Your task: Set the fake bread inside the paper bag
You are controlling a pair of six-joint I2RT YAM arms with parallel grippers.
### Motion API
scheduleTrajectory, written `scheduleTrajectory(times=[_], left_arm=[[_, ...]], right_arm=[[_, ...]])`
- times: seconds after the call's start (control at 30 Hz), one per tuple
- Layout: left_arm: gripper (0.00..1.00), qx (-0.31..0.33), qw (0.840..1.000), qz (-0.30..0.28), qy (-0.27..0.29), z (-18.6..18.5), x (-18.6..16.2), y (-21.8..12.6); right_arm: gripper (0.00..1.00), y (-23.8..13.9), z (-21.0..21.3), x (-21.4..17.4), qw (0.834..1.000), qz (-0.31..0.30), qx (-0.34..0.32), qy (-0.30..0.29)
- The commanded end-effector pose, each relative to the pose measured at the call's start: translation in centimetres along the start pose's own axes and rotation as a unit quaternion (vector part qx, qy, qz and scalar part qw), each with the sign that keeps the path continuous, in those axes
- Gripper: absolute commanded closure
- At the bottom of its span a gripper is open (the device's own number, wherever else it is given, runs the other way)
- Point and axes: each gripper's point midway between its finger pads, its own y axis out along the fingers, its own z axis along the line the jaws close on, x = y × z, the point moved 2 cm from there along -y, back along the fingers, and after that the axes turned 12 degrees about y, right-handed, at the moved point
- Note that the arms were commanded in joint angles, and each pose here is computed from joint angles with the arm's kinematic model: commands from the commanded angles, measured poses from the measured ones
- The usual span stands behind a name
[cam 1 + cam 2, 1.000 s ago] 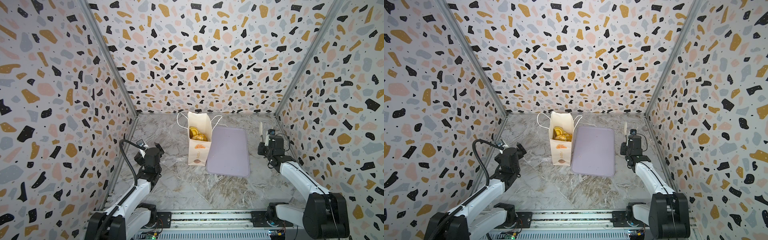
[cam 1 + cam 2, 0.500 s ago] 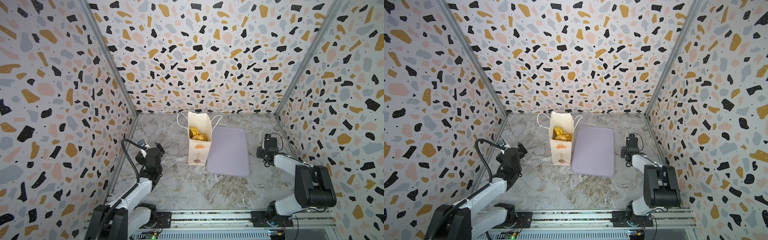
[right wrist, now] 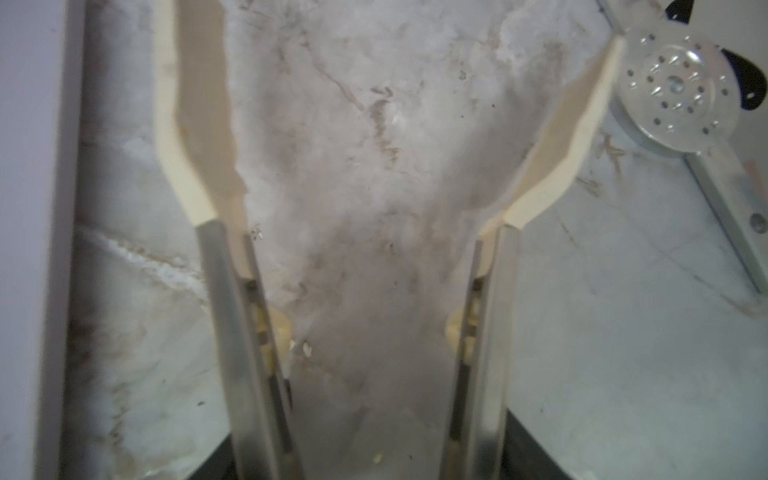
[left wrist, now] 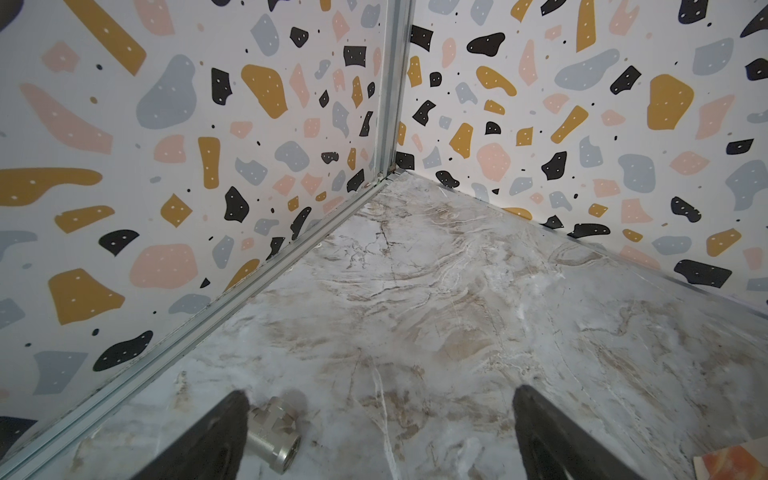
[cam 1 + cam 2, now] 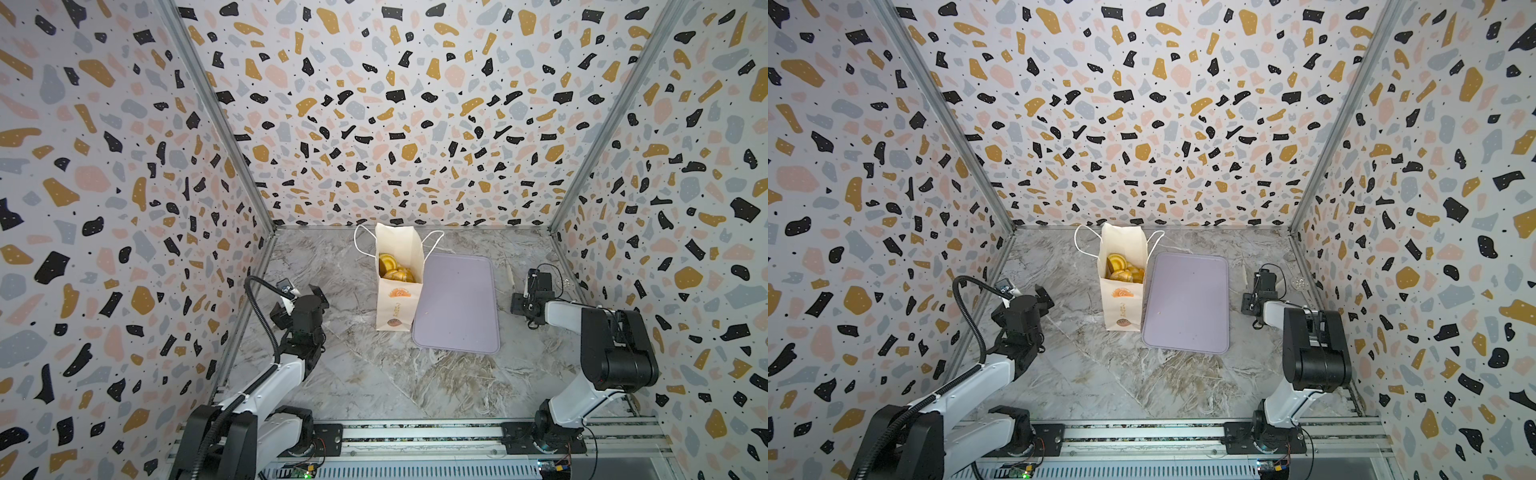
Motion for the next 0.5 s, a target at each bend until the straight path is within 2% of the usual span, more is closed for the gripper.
scheduleTrajectory(times=[0.0,0.23,0.27,0.3,0.47], left_arm=[[0.0,0.017,1.0,-0.018,0.004,0.7,0.5,0.0],[0.01,0.021,0.999,-0.015,0.018,0.8,-0.1,0.1],[0.0,0.022,0.999,-0.016,0.018,0.9,-0.2,0.1],[0.01,0.022,0.999,-0.016,0.018,0.9,-0.2,0.1],[0.01,0.017,0.999,-0.023,0.022,1.0,-0.6,-0.1]], right_arm=[[0.27,0.3,-0.2,0.3,1.0,0.008,0.003,0.009],[0.13,0.2,-0.6,0.1,1.0,0.017,0.0,0.021],[0.1,0.0,-0.7,0.1,1.0,0.016,-0.001,0.025],[0.01,-0.3,-0.7,0.1,1.0,0.013,0.001,0.028],[0.01,-2.4,-1.1,0.8,0.999,-0.019,0.003,0.048]])
